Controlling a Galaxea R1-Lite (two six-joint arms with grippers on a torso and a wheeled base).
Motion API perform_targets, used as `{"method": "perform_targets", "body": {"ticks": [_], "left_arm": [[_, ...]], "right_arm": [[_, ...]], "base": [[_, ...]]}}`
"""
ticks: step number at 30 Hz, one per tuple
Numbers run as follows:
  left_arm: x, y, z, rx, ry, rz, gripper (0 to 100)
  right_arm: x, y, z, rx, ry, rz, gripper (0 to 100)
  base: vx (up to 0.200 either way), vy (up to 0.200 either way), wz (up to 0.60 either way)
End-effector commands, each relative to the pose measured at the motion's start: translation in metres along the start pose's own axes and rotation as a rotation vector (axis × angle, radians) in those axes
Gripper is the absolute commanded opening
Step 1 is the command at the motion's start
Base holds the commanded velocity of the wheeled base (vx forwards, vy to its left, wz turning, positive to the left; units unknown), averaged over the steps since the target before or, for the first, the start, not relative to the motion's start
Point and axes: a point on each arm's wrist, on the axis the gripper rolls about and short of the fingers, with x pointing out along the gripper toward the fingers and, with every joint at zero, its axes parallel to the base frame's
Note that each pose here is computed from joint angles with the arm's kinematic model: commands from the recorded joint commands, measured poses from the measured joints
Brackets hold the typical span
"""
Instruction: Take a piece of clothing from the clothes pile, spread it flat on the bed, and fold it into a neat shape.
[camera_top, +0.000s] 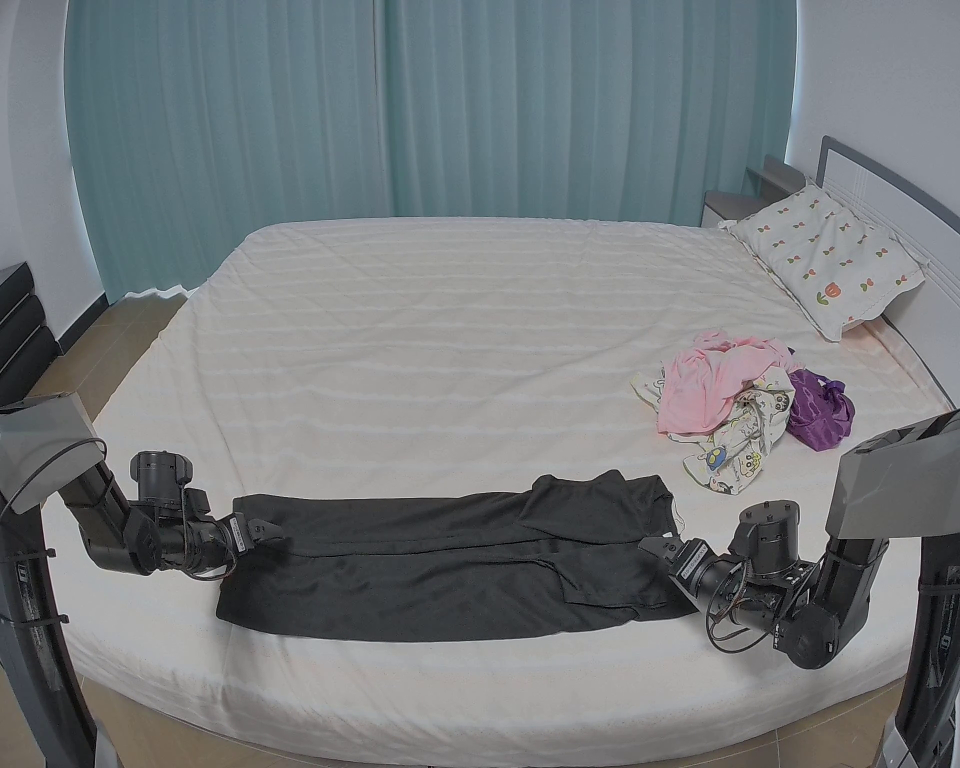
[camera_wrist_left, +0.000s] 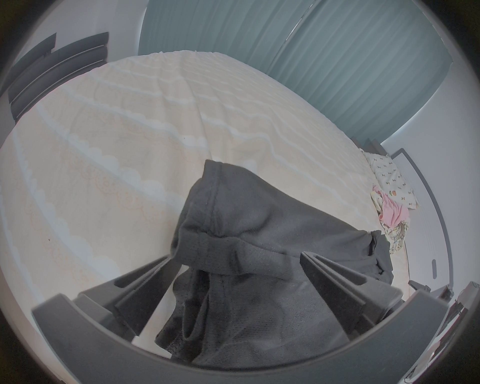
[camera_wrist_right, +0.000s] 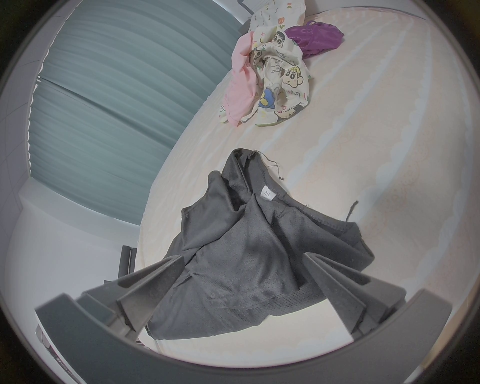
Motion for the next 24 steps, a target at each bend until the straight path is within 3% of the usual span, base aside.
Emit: {"method": "perform_targets", "body": {"ticks": [1,4,5,8,24], "left_arm": [[0.002,0.0,-0.003,0.016,0.013,-0.001,100],[0.001,0.0,-0.006,0.034,0.023,0.002,100],[0.0,0.0,-0.007,0.036,0.026,0.003,0],[-0.002,0.001,-0.012,0.073,0.039,0.009,0],[-0.031,-0.004,0.005,0.082,-0.046,0.032,0]], "right_arm": [[0.0,-0.001,-0.001,0.0,0.002,-0.003,100],[0.0,-0.001,-0.001,0.0,0.003,-0.004,100],[0.0,-0.001,-0.001,0.0,0.003,-0.004,100],[0.0,-0.001,-0.001,0.0,0.002,-0.003,100],[0.0,-0.001,-0.002,-0.002,0.005,-0.003,100]], "base": [[0.0,0.0,0.0],[0.0,0.0,0.0],[0.0,0.0,0.0],[0.0,0.0,0.0],[0.0,0.0,0.0]]}}
